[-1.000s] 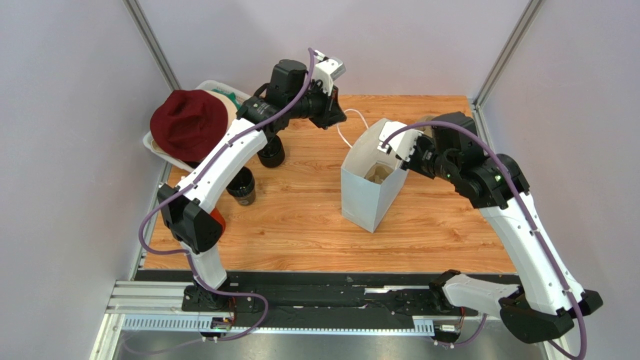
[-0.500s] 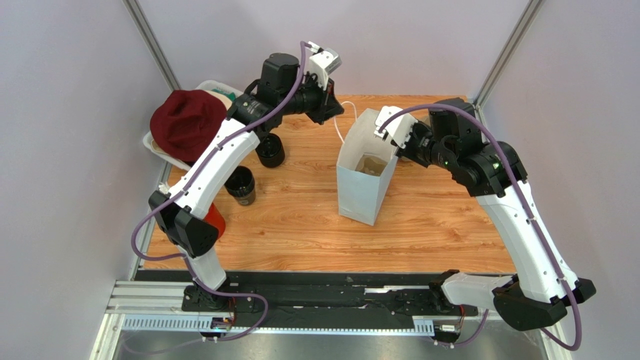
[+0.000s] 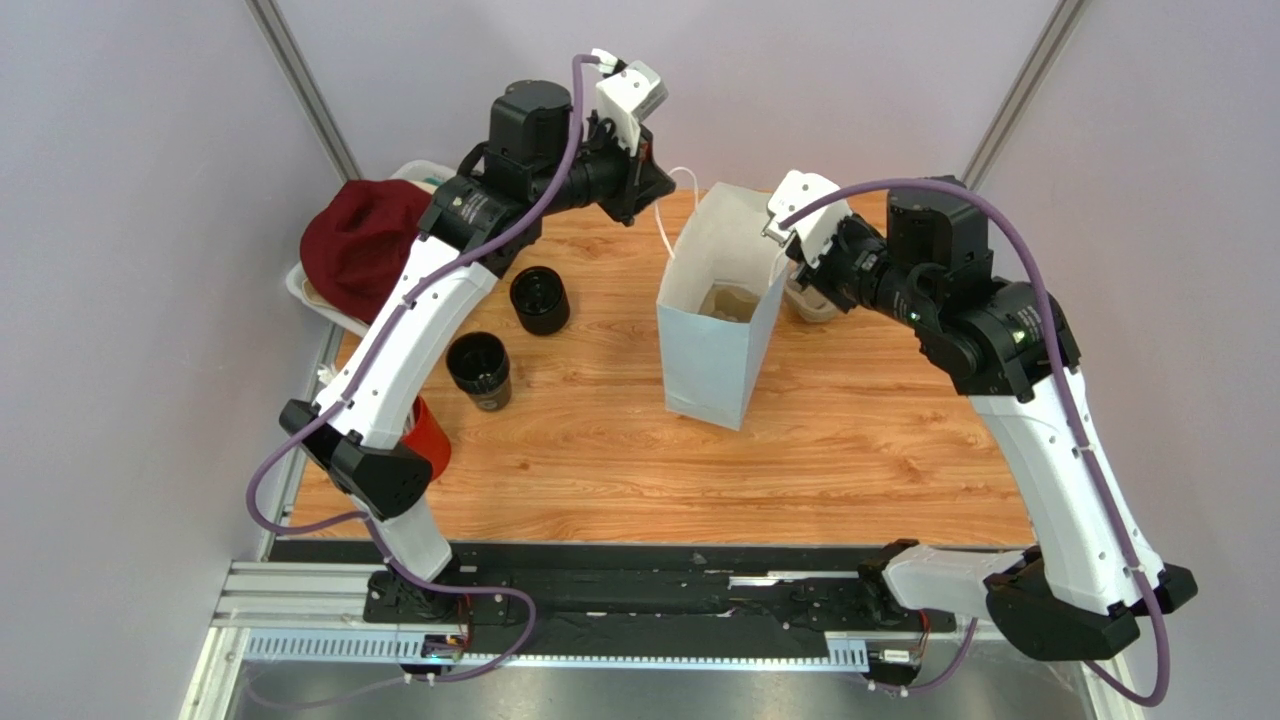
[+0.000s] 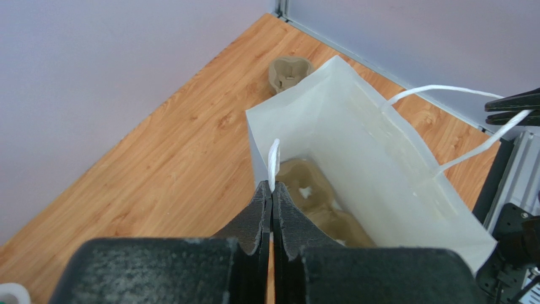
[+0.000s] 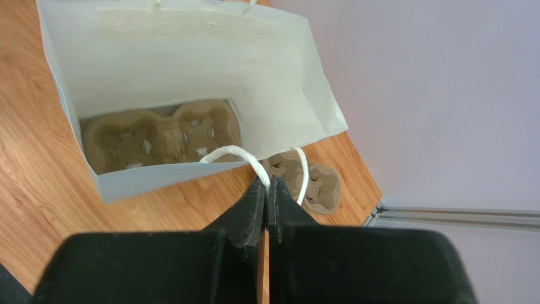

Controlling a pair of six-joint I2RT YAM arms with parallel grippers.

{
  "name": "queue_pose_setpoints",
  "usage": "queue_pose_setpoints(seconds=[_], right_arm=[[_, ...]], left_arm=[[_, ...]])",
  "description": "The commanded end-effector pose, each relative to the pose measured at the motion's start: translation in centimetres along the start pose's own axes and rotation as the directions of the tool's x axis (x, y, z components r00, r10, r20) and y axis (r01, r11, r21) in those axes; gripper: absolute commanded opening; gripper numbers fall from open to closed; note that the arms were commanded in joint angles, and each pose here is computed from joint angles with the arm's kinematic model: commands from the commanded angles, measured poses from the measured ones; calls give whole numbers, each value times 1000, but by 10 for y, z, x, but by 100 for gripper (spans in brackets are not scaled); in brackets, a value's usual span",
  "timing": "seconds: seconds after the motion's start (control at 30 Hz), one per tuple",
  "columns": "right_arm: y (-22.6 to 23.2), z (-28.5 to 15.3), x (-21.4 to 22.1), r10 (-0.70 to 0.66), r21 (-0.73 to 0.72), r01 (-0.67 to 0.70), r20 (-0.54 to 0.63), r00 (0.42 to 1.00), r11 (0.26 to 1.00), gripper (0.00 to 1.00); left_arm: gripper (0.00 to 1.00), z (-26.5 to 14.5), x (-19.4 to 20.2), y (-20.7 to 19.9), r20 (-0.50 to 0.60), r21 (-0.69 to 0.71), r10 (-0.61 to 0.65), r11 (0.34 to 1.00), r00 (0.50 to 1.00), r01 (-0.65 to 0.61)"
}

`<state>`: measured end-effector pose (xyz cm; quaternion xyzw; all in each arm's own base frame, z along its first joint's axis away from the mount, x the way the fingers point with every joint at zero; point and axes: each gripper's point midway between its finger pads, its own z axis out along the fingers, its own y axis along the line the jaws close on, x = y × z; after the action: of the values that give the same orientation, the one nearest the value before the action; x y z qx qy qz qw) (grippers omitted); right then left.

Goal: Pack the takeout coffee

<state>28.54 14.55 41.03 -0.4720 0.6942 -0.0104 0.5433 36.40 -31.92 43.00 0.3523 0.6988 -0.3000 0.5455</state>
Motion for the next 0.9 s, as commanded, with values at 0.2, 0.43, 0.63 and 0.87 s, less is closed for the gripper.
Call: queue_pose_setpoints(seconds=[0.2, 0.43, 0.63, 0.87], right_arm=[[44, 43, 32, 45, -99, -46, -12, 999, 994, 0], [52, 37, 32, 54, -117, -53, 8, 998, 992, 0], [59, 28, 33, 55, -149, -53, 9, 998, 987, 0], [105, 21, 69, 42, -276, -56, -54, 998, 959, 0]], left_arm=[[0, 3, 50, 18, -85, -63, 28, 997, 996, -34], [0, 7, 43, 24, -74, -63, 45, 997, 996, -50], [0, 0, 8, 29, -13, -90, 147, 985, 989, -147], [0, 3, 5, 13, 5, 11, 169, 986, 986, -169]])
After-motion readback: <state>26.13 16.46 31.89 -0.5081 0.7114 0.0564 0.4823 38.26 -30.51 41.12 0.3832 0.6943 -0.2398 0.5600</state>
